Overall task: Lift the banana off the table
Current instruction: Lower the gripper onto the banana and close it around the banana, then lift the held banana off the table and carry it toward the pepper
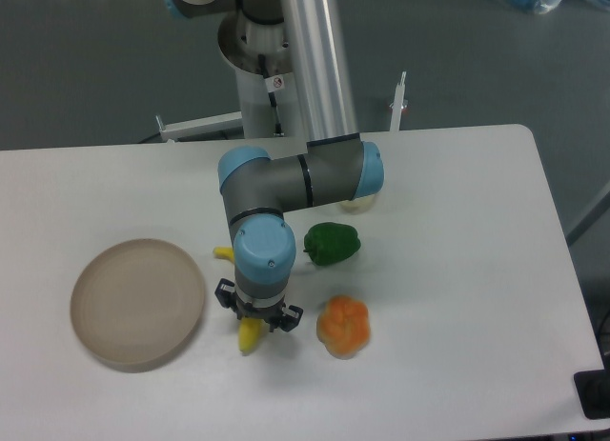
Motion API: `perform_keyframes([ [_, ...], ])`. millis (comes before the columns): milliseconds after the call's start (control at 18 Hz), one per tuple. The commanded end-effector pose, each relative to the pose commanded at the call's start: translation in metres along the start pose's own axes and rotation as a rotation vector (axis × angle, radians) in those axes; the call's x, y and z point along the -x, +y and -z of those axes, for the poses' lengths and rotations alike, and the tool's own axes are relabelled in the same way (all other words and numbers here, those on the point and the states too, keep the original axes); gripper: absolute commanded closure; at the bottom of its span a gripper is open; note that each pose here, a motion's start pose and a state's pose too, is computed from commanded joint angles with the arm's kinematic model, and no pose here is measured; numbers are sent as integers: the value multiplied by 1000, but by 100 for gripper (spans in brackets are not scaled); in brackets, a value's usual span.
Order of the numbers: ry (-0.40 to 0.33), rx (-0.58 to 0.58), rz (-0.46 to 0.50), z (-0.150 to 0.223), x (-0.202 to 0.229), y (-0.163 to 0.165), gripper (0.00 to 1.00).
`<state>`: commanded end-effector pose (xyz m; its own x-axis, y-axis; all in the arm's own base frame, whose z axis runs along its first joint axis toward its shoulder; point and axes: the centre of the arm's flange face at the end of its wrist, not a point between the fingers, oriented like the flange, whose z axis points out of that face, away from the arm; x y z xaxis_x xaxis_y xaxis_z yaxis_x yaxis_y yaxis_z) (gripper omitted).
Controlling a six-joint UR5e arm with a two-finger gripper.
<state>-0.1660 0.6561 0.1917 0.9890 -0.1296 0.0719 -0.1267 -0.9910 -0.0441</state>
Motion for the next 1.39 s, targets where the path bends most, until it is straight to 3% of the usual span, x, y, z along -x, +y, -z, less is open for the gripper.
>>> perform_keyframes([
  [222,-22,-19,-11,17,4,-5,100],
  [389,-73,-58,-55,57,13,-10,100],
  [500,-112,-66,-82,88,46,6,100],
  [722,-82,-21,-136,130,86,29,100],
  [1000,-96,-13,-346,176,146,60,100],
  [1222,-100,35,-531,180,192,105,100],
  [1389,-74,28,-574,169,232,134,100],
])
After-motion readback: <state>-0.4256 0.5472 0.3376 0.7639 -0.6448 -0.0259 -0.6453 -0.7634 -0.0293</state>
